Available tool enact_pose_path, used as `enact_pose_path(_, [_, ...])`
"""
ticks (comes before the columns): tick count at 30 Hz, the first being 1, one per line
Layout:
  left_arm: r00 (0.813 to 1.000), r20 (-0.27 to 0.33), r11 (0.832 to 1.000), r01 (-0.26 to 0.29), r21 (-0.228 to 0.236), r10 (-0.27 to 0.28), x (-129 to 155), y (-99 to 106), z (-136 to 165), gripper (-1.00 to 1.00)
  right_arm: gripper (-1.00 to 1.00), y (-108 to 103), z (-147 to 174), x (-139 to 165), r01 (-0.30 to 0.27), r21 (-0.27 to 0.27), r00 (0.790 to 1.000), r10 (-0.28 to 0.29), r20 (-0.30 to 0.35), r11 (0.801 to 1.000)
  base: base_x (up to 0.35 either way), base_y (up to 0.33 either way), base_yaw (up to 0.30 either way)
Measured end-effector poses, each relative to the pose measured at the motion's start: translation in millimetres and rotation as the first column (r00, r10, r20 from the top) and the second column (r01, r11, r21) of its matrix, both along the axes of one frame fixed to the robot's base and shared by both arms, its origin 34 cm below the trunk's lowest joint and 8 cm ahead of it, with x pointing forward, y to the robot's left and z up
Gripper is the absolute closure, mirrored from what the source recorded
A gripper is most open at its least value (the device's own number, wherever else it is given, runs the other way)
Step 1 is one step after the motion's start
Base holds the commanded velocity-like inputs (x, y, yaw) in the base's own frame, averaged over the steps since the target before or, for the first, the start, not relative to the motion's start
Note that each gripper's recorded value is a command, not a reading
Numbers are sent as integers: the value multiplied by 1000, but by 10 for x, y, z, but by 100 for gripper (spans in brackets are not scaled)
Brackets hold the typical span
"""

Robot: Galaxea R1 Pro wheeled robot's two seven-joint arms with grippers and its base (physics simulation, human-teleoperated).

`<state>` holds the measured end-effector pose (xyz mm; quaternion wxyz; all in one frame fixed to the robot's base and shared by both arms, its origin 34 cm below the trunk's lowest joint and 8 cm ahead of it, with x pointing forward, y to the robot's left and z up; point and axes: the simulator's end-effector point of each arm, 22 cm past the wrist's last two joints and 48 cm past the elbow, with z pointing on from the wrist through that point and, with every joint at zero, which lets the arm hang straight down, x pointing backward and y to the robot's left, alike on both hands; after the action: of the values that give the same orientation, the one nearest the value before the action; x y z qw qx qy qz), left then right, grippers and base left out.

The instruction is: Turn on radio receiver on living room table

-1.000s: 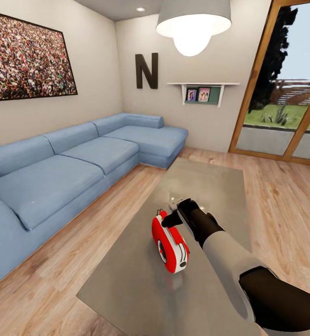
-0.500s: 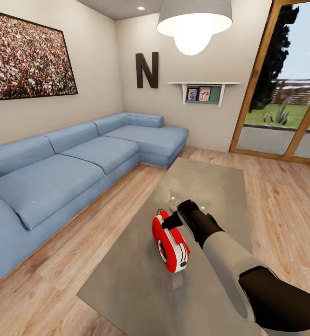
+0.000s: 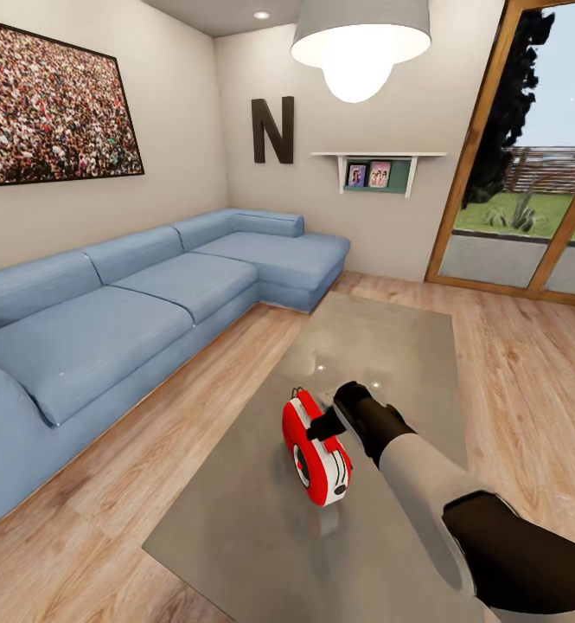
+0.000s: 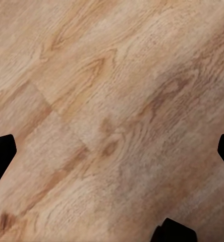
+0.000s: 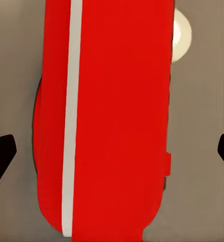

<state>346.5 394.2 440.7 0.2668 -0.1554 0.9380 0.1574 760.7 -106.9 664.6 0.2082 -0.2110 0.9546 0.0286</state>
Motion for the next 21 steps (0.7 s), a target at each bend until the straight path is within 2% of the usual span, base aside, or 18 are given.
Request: enact_pose_path(21, [1000,0,1000,-10,2,10,-14,23,3,-100,-100,-43,-29,-11,6,-10,1000,-6,-4,1000,0,0,0])
